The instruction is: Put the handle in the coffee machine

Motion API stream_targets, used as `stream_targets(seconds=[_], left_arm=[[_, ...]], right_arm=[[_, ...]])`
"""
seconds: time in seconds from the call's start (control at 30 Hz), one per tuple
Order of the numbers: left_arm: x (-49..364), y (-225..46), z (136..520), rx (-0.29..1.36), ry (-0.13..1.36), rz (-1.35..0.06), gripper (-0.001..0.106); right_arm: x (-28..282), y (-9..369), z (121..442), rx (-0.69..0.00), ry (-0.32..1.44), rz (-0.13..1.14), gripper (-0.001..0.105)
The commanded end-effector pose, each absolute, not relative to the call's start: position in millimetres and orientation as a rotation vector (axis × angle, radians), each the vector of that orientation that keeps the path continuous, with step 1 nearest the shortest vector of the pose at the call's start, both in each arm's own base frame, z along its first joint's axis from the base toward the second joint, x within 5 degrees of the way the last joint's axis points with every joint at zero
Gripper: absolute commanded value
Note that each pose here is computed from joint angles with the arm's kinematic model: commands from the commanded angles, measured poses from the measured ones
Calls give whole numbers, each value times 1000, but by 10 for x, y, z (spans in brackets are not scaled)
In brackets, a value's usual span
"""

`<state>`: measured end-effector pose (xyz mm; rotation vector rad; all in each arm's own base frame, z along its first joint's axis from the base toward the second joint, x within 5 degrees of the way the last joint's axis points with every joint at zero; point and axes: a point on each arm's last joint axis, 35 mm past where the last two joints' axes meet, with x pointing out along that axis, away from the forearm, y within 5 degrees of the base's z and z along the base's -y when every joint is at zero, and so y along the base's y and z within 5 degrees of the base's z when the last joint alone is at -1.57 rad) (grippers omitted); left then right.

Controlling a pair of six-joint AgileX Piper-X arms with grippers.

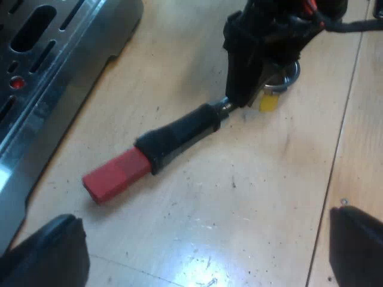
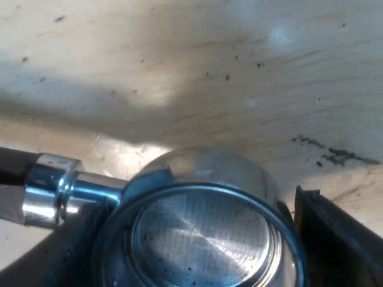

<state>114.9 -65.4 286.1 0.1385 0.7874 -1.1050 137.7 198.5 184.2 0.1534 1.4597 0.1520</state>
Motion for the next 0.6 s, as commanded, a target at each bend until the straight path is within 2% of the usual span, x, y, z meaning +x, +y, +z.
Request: stream_targets(seconds=[0.03,0.23,0.27,0.3,0.43,0.6], left_arm=[[1149,-660,2958,161,754,-1124,83],[1150,-668,3072,206,691,-1156,83],[1147,-668,3082,215,681,-1166,83],[1102,-665,3172,221,662,-1224,83],[1042,-660,3164,242,658,-1301,83],[991,-688,3145,298,650,-1362,83]], right_arm=[[1364,1967,1912,141,1466,202,0],[1324,1938,1997,74,1478,315,0],[1321,1944,2017,42,1476,372,0],[1322,1947,2032,20,1475,392,0],[1326,1955,2113,-57,1474,445,0],[1343,1984,2240,-114,1467,502,0]])
